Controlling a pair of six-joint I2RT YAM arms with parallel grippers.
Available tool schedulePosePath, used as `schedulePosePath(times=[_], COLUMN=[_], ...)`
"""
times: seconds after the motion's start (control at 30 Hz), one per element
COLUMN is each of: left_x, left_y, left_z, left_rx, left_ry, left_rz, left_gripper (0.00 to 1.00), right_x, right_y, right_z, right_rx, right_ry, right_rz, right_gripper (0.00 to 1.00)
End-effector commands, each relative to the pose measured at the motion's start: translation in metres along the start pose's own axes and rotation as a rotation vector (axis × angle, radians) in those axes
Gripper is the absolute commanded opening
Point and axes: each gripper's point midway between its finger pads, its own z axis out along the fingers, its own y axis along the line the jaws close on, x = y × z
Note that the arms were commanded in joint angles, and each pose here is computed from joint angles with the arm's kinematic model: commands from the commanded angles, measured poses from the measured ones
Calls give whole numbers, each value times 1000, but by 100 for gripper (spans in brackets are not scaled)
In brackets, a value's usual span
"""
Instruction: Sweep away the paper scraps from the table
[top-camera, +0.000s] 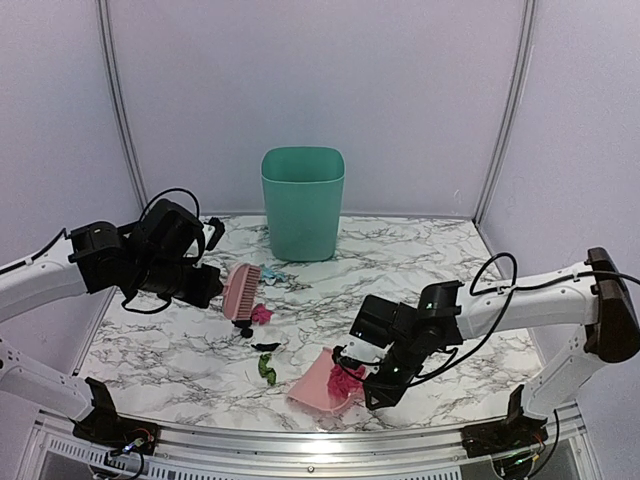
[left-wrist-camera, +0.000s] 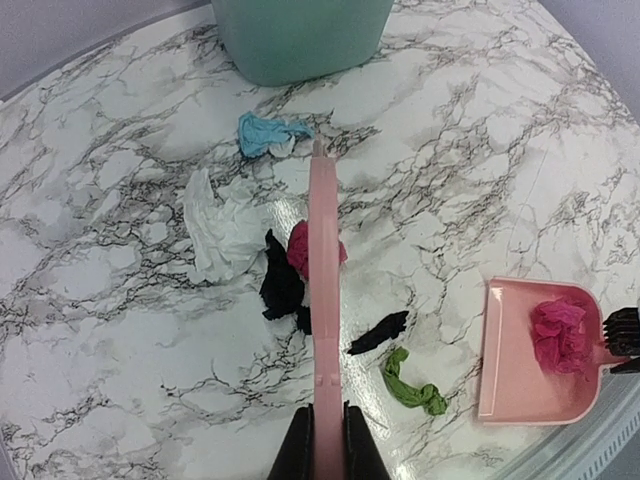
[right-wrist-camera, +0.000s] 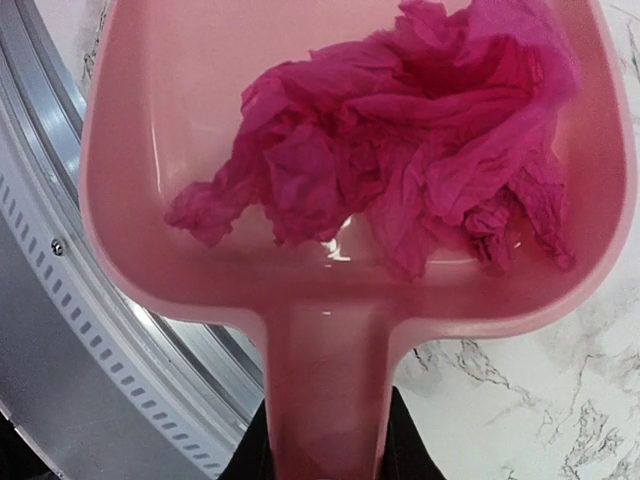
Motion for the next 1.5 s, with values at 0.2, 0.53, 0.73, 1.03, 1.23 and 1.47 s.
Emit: schedulePosePath(times=[0.2, 0.53, 0.73, 1.03, 1.23, 1.47], left_x=[40, 57, 68, 82, 84, 79], left_y=[5, -9, -18, -34, -45, -61], left_z=[11, 32, 32, 37, 37, 35], left_rx=[5, 29, 57, 86, 110, 144], left_ry=[128, 227, 262, 310, 324, 317], left_rz=[34, 68, 84, 104, 121, 137], left_gripper=[0, 0, 0, 0, 0, 0], right_x=[-3, -26, -40, -54, -54, -51], right_y=[19, 21, 21, 7, -4, -8], right_z=[12, 20, 27, 29, 29, 28], right_rx=[-32, -22, -5, 25, 37, 32], right_ry=[43, 18, 9, -9, -17, -38], right_rz=[-53, -87, -97, -60, -20, -3], right_gripper=[0, 0, 0, 0, 0, 0])
